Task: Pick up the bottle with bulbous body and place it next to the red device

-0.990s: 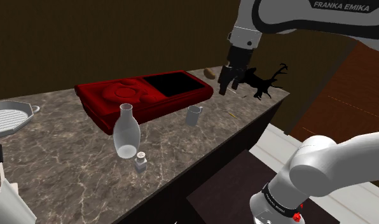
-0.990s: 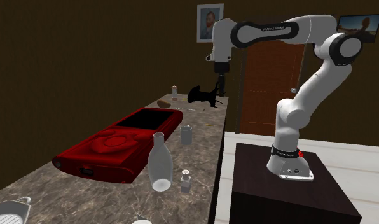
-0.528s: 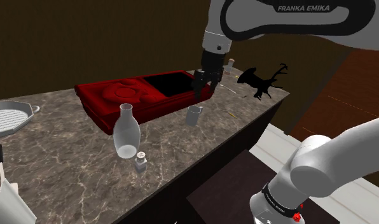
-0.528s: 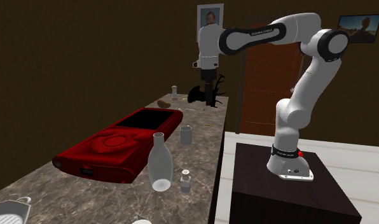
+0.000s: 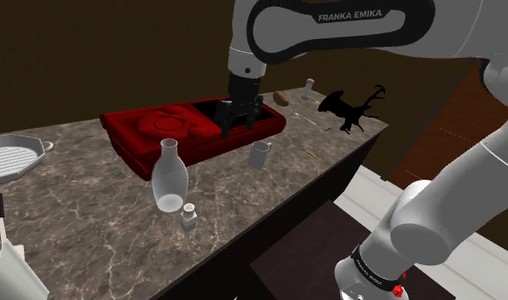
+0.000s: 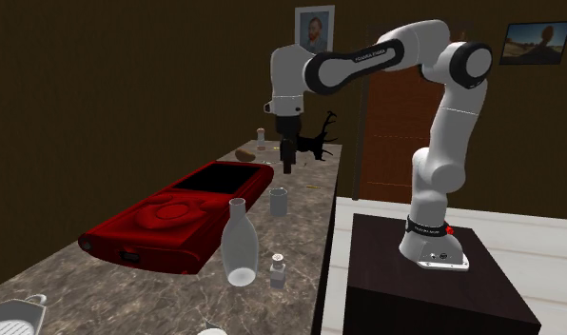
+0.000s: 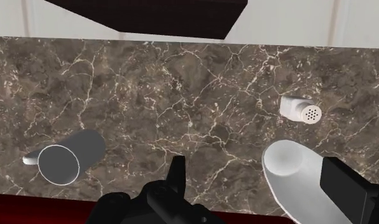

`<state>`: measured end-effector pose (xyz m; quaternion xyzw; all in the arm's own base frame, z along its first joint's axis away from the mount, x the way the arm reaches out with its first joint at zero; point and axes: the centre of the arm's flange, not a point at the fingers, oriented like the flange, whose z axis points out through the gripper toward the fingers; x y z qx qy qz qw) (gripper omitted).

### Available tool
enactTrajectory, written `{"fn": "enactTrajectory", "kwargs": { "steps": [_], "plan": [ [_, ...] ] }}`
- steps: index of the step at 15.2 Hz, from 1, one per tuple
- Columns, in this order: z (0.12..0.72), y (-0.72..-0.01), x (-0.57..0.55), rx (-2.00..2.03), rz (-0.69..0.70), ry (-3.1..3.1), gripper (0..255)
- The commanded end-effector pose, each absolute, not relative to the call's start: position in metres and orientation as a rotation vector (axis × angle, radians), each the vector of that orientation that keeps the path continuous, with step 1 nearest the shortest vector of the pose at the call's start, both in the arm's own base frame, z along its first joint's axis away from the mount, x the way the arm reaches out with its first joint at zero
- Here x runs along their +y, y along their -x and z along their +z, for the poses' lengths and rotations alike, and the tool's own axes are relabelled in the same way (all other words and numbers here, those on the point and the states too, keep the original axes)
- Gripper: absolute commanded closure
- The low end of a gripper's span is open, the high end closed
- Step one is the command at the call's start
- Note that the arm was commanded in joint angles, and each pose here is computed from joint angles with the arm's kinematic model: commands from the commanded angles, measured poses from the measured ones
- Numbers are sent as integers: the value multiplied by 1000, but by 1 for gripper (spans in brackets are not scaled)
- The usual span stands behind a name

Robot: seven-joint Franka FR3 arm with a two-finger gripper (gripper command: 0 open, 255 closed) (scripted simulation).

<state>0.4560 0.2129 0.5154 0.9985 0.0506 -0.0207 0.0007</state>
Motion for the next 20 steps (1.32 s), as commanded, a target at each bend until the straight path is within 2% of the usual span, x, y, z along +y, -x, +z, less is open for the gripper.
{"fn": "enactTrajectory", "kwargs": {
  "steps": [1, 12, 20],
  "plan": [
    [508, -470, 235, 160, -63, -3138, 0],
    [466, -545, 350, 174, -52, -3146, 0],
    [424, -546, 354, 175, -52, -3146, 0]
  ]
}}
